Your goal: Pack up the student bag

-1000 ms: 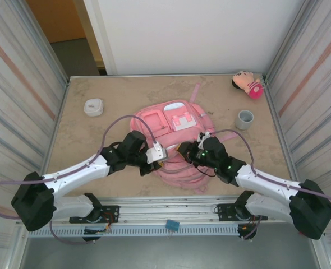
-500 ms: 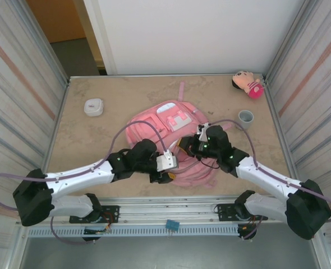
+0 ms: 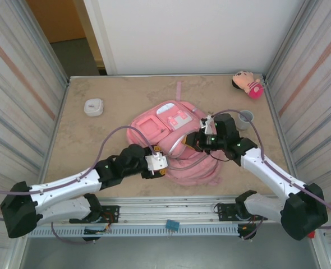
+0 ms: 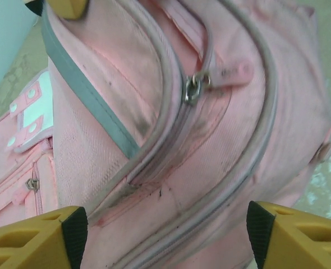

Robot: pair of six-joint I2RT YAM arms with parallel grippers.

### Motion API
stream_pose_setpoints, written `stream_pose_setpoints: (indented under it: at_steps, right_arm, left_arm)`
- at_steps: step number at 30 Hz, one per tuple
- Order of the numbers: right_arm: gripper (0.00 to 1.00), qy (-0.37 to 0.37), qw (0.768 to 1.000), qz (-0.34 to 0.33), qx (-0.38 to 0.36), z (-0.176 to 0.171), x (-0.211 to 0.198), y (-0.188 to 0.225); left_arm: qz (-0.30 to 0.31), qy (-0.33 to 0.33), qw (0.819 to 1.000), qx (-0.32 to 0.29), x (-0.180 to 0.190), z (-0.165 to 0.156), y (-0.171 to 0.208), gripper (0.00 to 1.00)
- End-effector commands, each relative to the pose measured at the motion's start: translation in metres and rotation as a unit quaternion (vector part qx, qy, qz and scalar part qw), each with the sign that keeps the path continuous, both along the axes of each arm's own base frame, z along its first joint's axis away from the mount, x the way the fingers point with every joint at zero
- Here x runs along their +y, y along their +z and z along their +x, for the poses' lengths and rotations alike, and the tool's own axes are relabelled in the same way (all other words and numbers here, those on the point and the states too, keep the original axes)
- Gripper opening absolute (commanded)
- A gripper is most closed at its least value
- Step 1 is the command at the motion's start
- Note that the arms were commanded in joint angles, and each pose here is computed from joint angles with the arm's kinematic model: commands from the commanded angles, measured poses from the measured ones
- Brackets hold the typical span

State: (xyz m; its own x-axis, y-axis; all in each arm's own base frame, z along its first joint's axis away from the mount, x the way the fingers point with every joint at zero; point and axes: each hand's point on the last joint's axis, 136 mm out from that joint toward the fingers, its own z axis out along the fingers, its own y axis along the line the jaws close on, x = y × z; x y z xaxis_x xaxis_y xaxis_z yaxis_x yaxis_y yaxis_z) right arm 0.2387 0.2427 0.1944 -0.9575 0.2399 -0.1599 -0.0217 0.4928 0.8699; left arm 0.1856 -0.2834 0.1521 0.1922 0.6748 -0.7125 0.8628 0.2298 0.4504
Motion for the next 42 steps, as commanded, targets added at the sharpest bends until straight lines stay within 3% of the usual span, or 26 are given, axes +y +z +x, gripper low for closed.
stream_pose_setpoints:
  at_steps: [1, 10, 13, 17, 20, 26, 33, 38, 42]
  right_arm:
    - [0.11, 0.050, 0.998, 0.022, -0.034, -0.004, 0.009, 0.025]
    - [0.12, 0.060, 0.997, 0.030, -0.030, -0.003, 0.013, 0.028]
    - [0.12, 0.064, 0.997, 0.033, -0.029, -0.004, 0.013, 0.030]
    - [0.14, 0.065, 0.997, 0.029, -0.035, -0.004, 0.011, 0.032]
    - [0.25, 0.063, 0.997, 0.010, -0.046, -0.006, 0.005, 0.033]
    - [0.49, 0.028, 0.994, -0.081, -0.063, -0.018, -0.022, 0.029]
    - [0.48, -0.011, 0.967, -0.233, -0.106, -0.052, -0.056, 0.019]
    - [0.48, 0.026, 0.964, -0.225, -0.138, -0.074, -0.027, 0.009]
    - [0.49, 0.033, 0.953, -0.241, -0.182, -0.069, -0.009, 0.009]
  left_arm:
    - [-0.012, -0.020, 0.998, -0.062, -0.009, 0.008, 0.011, 0.76]
    - [-0.046, -0.049, 0.995, -0.079, -0.036, 0.018, 0.018, 0.68]
    - [-0.040, -0.035, 0.996, -0.074, -0.039, 0.028, 0.016, 0.51]
    - [-0.049, -0.009, 0.998, -0.045, -0.035, 0.041, 0.009, 0.18]
    - [-0.082, -0.014, 0.996, -0.013, -0.036, 0.037, 0.015, 0.04]
    - [-0.123, -0.003, 0.992, 0.031, -0.035, 0.034, 0.028, 0.00]
    - [-0.127, 0.053, 0.988, 0.075, -0.024, 0.047, 0.033, 0.00]
    - [-0.135, 0.044, 0.985, 0.095, -0.023, 0.041, 0.035, 0.00]
    - [-0.140, 0.041, 0.984, 0.101, -0.023, 0.039, 0.038, 0.00]
